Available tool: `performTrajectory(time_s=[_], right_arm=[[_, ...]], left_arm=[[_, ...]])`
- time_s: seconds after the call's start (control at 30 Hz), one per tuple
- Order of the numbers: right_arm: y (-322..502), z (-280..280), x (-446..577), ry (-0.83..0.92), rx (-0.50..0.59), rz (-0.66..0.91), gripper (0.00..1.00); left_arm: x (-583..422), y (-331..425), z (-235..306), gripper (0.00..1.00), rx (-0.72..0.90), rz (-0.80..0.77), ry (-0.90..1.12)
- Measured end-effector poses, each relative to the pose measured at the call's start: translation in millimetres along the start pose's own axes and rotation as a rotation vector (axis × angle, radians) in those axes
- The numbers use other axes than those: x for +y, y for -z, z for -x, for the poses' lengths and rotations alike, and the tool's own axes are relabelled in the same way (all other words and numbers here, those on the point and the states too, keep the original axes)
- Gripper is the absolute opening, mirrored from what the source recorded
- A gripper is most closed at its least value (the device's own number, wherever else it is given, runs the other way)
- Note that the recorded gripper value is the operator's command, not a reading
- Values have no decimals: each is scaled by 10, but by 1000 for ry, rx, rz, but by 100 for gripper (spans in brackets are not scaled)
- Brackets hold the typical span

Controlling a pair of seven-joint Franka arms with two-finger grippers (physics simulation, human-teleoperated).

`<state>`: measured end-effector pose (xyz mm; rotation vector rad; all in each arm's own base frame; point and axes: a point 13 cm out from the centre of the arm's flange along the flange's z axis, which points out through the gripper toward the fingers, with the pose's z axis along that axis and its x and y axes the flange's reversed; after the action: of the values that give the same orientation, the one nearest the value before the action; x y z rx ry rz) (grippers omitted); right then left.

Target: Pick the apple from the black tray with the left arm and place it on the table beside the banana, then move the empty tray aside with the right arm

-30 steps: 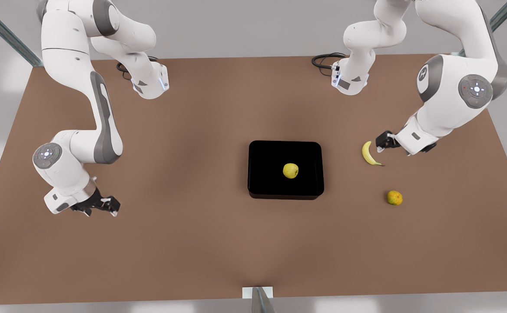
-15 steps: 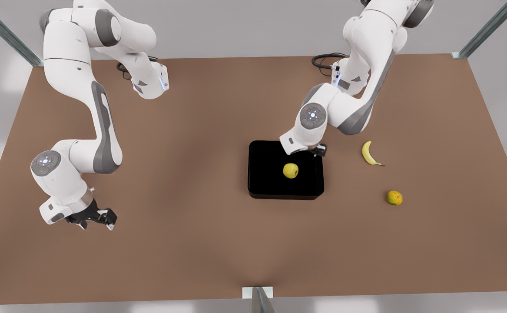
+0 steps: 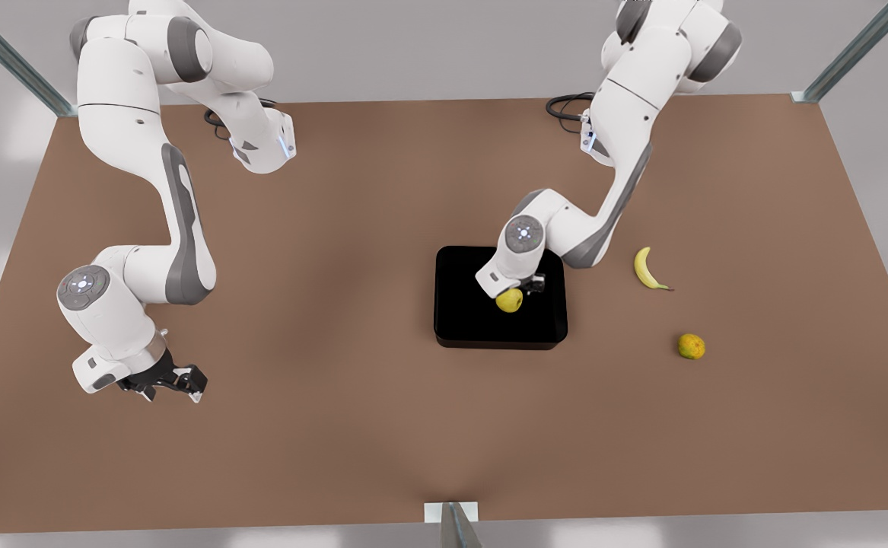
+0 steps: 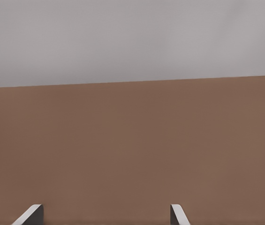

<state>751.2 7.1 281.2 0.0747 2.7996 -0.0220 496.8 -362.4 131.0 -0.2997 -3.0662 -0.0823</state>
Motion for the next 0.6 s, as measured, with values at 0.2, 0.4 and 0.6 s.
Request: performTrajectory(time_s=[0.2,0.4,0.6], right_arm=[[2,2,-7,-3,0,0,100],[0,-1,-2,-3,0,0,100],[-1,0,-10,-5,0,0,100]], left_arm=[[-9,-288,84,100,-28,13,30],[16,-455,66,100,-62,43,20],[27,-637,45,100,-79,56,13]])
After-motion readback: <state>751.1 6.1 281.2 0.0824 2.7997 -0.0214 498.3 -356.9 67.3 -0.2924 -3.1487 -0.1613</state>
